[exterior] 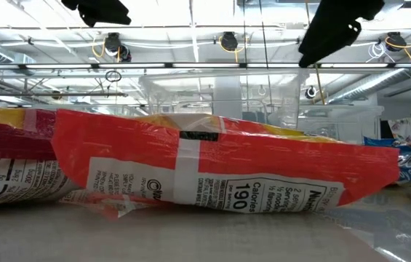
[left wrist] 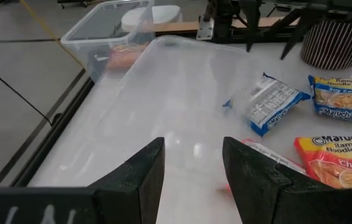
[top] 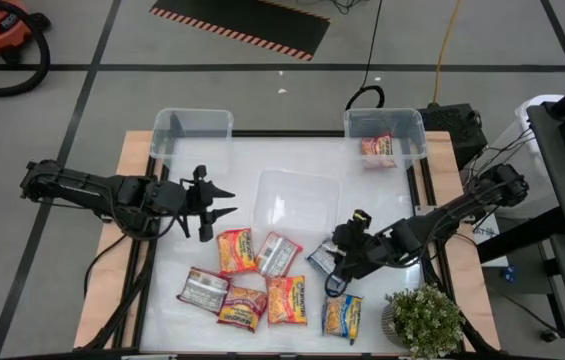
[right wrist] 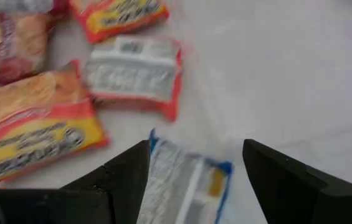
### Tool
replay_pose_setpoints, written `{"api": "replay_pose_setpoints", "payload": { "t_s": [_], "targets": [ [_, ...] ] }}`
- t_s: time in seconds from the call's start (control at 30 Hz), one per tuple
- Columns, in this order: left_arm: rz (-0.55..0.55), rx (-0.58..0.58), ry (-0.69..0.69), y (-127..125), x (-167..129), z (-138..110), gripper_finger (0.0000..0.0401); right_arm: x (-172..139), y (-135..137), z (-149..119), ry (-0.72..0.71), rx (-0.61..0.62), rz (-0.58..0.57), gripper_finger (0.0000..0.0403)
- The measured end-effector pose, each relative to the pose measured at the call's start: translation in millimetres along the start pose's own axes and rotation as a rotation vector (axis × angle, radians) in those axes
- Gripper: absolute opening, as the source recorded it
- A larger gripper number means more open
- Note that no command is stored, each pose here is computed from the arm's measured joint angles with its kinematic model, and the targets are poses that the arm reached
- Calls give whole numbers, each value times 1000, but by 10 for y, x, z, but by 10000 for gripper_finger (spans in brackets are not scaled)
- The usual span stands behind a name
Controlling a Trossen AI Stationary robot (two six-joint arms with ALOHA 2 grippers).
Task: Sort Maruchan noodles
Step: Put the top blue noodle pack into the bottom transparent bin
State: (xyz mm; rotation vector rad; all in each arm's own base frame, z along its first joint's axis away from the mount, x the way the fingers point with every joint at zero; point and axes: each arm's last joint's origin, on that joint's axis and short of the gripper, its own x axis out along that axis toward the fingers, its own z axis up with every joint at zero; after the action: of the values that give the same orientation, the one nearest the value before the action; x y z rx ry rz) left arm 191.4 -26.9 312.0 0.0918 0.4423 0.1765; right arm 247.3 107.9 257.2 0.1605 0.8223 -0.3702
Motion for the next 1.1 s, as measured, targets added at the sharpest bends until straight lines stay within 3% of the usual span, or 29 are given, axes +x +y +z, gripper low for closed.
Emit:
{"api": "replay_pose_setpoints", "payload": {
  "t_s": [0.17,0.43,0.63,1.1],
  "targets": [
    [-1,4,4,0,-1,-4,168,-1,-10,31,-72,-75,-66,251],
    [4,56,62,-12,69,-107,168,-19,4,-19,-30,-43,-45,247],
    [30,100,147,14,186,-245,168,-21,-59,-83,29,-27,-100,214],
    [150,66,329,208,712,-601,168,53,-215,-114,90,-46,-191,144]
  ]
}}
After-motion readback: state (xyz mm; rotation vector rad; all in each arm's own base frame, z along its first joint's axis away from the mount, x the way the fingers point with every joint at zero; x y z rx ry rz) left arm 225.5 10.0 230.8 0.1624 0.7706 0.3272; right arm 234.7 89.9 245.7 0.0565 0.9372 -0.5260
